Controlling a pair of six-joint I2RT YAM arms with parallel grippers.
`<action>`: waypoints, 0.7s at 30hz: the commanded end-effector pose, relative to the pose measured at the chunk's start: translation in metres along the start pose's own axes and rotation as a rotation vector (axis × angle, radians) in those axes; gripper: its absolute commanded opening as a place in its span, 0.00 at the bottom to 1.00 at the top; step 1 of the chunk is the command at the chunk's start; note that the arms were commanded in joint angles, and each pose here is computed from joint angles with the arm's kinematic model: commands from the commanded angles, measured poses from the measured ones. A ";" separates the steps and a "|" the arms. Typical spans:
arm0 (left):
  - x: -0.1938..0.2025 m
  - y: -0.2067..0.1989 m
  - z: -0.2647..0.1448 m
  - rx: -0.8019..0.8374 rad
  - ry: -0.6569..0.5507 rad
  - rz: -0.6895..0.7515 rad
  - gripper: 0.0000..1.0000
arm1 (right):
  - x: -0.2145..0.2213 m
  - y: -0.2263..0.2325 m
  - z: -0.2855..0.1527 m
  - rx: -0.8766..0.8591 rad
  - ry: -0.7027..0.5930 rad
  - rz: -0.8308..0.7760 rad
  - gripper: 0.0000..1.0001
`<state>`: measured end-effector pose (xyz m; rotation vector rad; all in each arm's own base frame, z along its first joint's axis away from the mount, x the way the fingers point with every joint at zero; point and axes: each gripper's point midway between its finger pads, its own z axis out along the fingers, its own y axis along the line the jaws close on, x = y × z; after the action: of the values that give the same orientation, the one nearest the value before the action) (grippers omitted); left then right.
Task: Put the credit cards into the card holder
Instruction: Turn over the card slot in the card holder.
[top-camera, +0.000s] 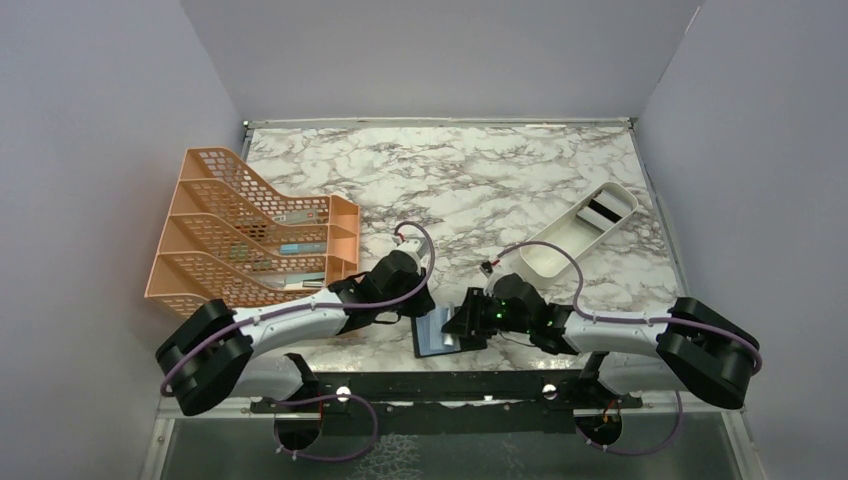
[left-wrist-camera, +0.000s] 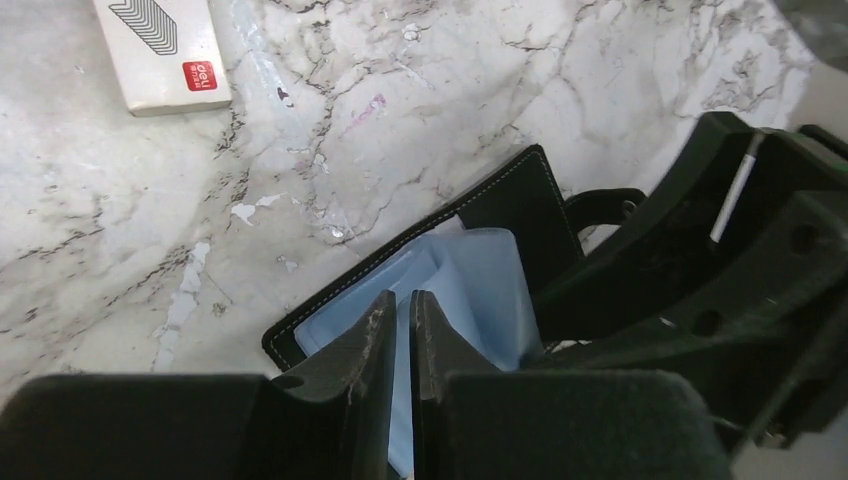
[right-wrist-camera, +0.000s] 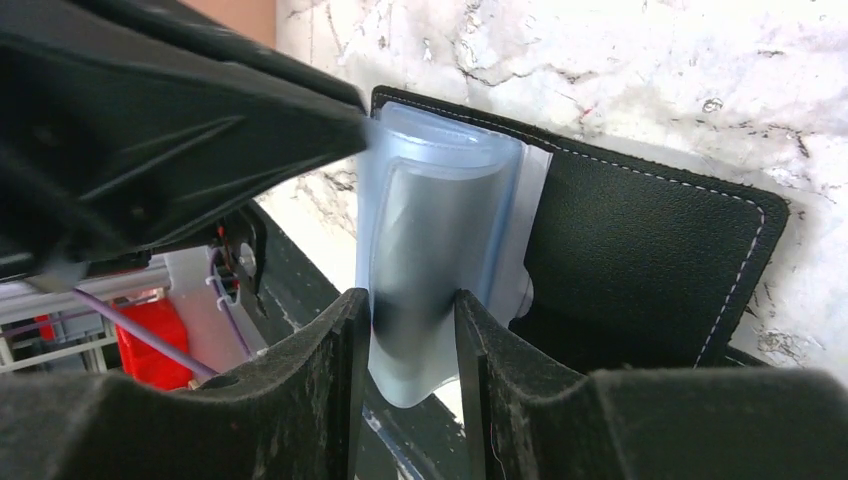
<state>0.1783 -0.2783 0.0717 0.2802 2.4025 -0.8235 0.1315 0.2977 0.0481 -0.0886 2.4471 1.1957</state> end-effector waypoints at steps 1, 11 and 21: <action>-0.002 -0.017 0.016 0.058 0.030 -0.019 0.11 | -0.005 0.006 -0.006 -0.045 -0.015 -0.019 0.41; 0.010 -0.025 0.026 0.100 0.085 -0.046 0.09 | -0.011 -0.016 -0.010 0.079 -0.028 -0.038 0.43; 0.008 -0.040 0.028 0.173 0.094 -0.059 0.11 | -0.032 -0.048 -0.049 0.357 -0.104 -0.107 0.54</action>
<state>0.1694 -0.3053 0.0502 0.2961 2.4959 -0.9433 0.1474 0.2591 0.0566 -0.0673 2.4591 0.9293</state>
